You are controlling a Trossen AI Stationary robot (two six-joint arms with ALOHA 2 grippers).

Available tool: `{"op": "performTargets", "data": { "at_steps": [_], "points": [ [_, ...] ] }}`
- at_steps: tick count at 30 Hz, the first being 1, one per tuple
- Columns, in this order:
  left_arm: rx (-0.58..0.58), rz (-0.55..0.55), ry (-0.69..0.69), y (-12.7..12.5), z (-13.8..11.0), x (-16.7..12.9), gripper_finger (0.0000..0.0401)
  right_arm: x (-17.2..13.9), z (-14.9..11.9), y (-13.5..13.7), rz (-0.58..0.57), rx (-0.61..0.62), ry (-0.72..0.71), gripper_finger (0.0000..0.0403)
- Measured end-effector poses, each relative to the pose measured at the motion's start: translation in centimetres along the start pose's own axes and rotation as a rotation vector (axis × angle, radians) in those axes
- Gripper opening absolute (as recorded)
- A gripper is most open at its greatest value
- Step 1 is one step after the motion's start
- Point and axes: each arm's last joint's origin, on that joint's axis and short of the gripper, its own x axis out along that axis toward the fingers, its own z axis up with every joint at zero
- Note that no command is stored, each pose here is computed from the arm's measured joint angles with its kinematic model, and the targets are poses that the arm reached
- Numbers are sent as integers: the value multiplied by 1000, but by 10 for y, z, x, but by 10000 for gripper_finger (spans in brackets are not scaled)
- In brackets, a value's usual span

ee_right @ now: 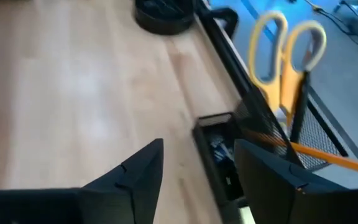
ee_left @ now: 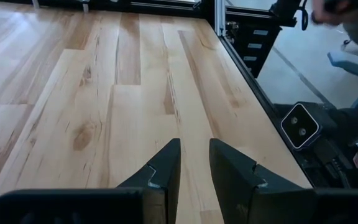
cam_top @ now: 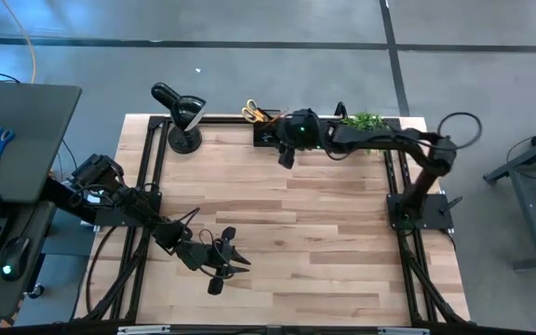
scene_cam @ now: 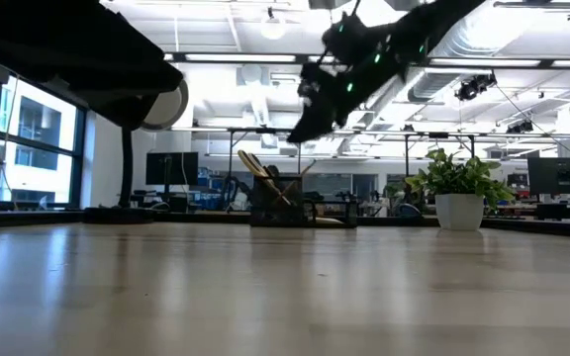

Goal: Pick and place office supplies into organizer
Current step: Return to Home Position

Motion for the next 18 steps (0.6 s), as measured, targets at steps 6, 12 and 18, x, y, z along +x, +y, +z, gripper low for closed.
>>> {"op": "performTargets", "data": {
  "at_steps": [6,12,18],
  "points": [
    [9,4,11,0,-1,0,74,-48,14,13,49,35,8,165],
    [9,18,10,1,-1,0,74,-69,-23,38,144,131,-8,130],
    [49,141,-50,5,6,-4,74,-87,-71,67,118,149,-157,96]
  ]
}}
